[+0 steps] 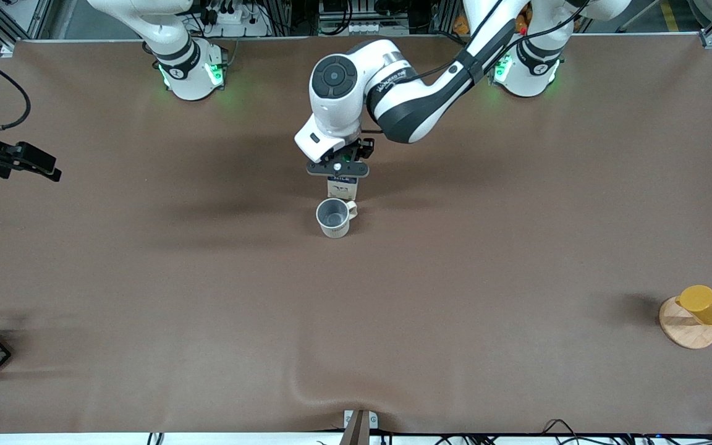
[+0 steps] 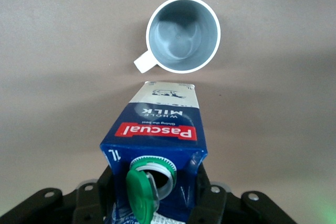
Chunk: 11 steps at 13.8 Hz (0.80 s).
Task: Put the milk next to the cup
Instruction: 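Lower the milk carton onto the table beside the mug with the left gripper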
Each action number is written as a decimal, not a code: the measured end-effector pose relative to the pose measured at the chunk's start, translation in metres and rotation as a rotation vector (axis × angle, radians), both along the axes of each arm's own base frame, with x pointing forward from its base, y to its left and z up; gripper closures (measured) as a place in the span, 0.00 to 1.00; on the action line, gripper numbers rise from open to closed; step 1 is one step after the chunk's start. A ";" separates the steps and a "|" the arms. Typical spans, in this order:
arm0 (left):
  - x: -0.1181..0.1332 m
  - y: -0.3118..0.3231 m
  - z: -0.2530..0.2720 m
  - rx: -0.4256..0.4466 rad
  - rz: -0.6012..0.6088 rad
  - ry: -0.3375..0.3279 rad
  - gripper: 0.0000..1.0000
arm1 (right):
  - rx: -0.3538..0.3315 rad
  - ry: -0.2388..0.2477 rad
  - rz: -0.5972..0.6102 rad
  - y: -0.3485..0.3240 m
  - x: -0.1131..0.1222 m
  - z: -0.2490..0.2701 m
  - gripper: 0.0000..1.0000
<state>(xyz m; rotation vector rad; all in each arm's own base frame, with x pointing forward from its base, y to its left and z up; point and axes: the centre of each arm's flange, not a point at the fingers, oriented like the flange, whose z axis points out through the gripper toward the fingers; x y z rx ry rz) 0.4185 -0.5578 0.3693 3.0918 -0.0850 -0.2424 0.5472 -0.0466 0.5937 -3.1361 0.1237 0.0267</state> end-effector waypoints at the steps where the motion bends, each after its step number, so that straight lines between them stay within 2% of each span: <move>1: 0.002 0.001 -0.003 0.000 0.003 0.000 0.40 | -0.001 -0.011 0.000 0.000 0.000 0.007 0.00; 4: 0.005 0.001 -0.009 -0.001 0.008 0.002 0.37 | 0.001 0.013 0.001 -0.001 -0.005 0.019 0.00; 8: 0.001 -0.006 -0.013 -0.013 0.000 -0.005 0.02 | 0.000 0.000 -0.016 -0.014 -0.006 0.026 0.00; 11: 0.003 -0.009 -0.005 -0.022 -0.009 -0.034 0.00 | 0.000 -0.007 -0.014 -0.014 -0.006 0.029 0.00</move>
